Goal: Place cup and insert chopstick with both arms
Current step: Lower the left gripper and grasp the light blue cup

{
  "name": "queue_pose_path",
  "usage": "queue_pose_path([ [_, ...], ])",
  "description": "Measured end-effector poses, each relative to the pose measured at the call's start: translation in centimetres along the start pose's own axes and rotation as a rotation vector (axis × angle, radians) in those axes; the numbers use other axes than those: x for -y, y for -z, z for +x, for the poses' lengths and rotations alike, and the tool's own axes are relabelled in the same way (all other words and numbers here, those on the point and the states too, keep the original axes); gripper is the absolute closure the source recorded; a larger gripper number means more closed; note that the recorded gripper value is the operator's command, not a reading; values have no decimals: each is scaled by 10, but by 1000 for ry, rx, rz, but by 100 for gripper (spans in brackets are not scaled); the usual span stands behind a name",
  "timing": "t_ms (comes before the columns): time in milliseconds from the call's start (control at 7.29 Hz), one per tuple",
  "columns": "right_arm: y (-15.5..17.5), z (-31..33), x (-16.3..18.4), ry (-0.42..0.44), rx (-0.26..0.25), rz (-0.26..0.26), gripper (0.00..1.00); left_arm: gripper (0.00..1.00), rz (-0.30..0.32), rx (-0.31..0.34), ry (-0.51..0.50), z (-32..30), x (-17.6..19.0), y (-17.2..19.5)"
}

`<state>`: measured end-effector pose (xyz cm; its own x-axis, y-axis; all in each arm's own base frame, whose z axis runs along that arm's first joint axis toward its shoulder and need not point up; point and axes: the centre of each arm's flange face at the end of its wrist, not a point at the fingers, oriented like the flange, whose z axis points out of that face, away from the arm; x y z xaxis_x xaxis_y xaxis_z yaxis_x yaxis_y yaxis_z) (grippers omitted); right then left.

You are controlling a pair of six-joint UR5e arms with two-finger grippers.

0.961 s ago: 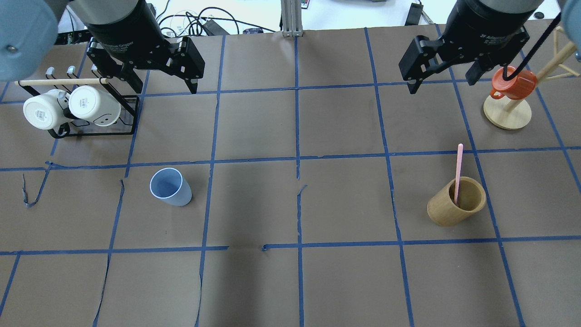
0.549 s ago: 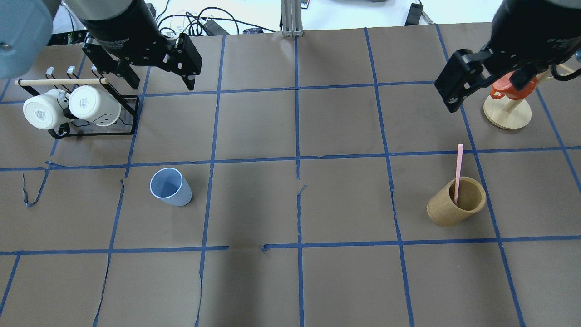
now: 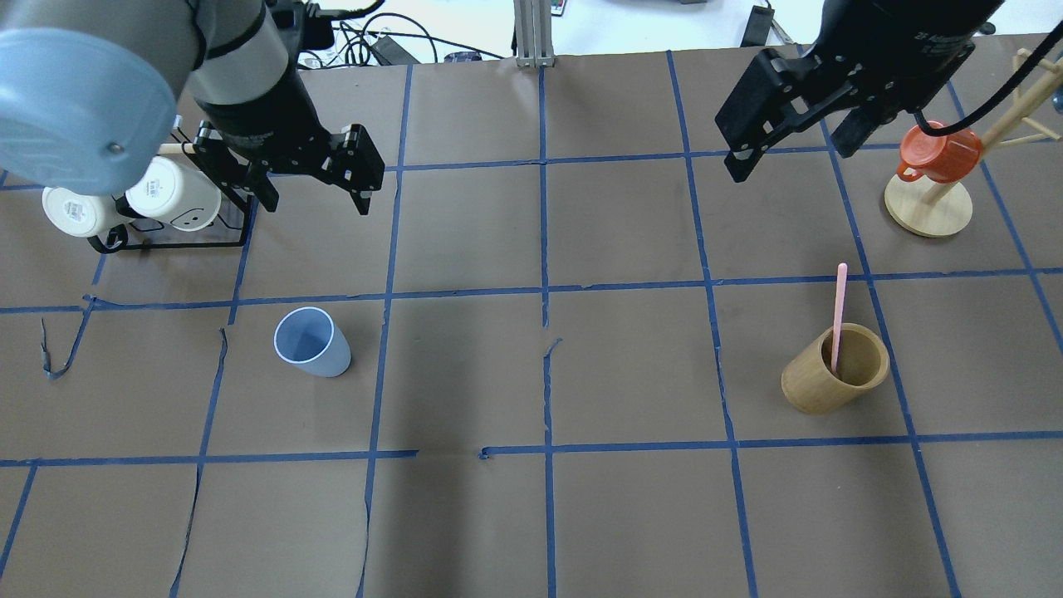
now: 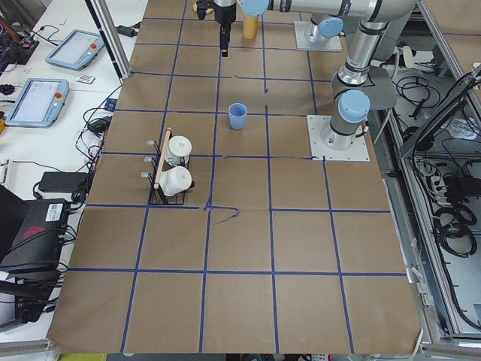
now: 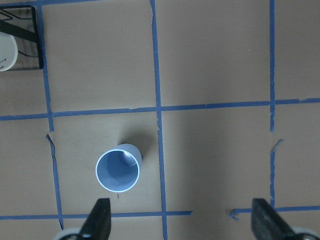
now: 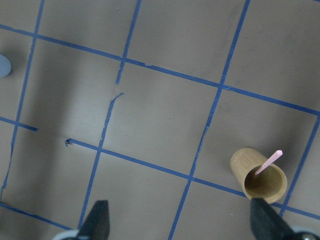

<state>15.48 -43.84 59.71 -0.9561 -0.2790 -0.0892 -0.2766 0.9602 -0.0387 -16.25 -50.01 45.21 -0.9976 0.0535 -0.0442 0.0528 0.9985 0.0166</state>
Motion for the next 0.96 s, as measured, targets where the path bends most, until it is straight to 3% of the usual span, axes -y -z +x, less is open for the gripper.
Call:
queue_pose_path([
  [275,1,7,-5,-21,-68,-30,0,4,-33,-3,-20,-30,-15,-102],
  [412,4,7,-8,-25,-73,-36,0,14,-44,-3,-31,-35,-28,-144],
  [549,12,5,-12,-26,-81,-26,0,29,-57,-4,-37,-37,-41,-176],
  [686,23,2,-20,-25,-88,-21,0,68,-68,-5,-37,-40,-48,-194],
  [824,32,-2,-29,-27,-84,-28,0,100,-72,-5,-35,-42,-48,-204],
  [961,34,-3,-32,-32,-79,-28,0,100,-68,-4,-35,-43,-47,-208],
])
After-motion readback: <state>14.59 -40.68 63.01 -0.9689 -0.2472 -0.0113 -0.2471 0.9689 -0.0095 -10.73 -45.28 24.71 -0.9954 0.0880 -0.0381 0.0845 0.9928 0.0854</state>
